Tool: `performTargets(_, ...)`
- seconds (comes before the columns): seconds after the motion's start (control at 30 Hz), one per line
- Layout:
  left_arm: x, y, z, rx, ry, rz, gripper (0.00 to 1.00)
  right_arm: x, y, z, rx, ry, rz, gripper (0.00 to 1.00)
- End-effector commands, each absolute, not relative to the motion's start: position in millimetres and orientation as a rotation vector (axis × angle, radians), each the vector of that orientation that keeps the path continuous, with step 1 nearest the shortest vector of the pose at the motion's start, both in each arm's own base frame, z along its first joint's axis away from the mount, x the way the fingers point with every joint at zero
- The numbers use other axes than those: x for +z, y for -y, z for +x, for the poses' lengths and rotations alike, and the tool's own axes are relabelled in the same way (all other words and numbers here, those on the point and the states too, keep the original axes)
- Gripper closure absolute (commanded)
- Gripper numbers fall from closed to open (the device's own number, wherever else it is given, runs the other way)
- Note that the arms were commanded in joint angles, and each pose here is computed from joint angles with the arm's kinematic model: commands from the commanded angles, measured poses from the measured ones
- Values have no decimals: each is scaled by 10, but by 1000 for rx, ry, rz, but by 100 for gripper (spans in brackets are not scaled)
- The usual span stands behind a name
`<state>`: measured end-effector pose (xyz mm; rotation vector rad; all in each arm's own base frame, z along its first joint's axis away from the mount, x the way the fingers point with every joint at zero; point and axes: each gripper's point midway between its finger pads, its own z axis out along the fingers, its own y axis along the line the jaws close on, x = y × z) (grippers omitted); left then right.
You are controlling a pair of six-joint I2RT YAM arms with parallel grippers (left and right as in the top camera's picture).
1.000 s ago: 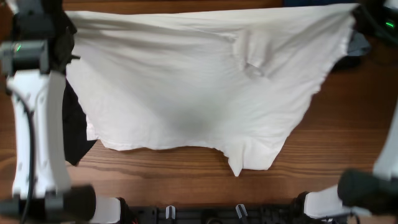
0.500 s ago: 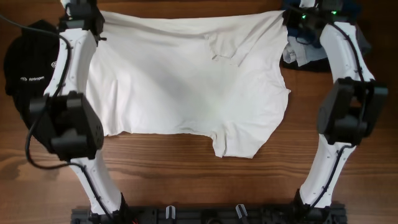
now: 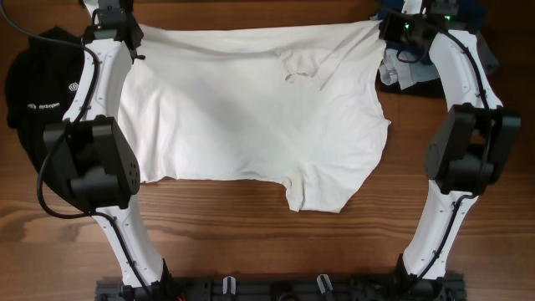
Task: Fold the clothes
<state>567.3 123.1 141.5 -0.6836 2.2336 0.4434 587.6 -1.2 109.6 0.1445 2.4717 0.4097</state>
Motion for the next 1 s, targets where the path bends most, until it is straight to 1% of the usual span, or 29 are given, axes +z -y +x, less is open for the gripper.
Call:
performTargets(0.0,1385,-1331,5545,490,-2286,-677,96,1358,63,5776,389,-2468,162,96)
performTargets(0.23,1202,-1536,5224,554,-2413,-722,96,1415,180,5333,289,-2616,241,96)
performTargets(0.4,1147,-1700,5083,584,-2461,-736,96,1265,179,5079,289,-2729,266,96)
performTargets(0.67,957,-1685,4976,501,-2540,-741,96,1046,226,4855,239,-2833,303,96)
performTargets(0.97,573,-1644,4695,530,-2648,-745,96,756,220,4634,230,-2923,327,96)
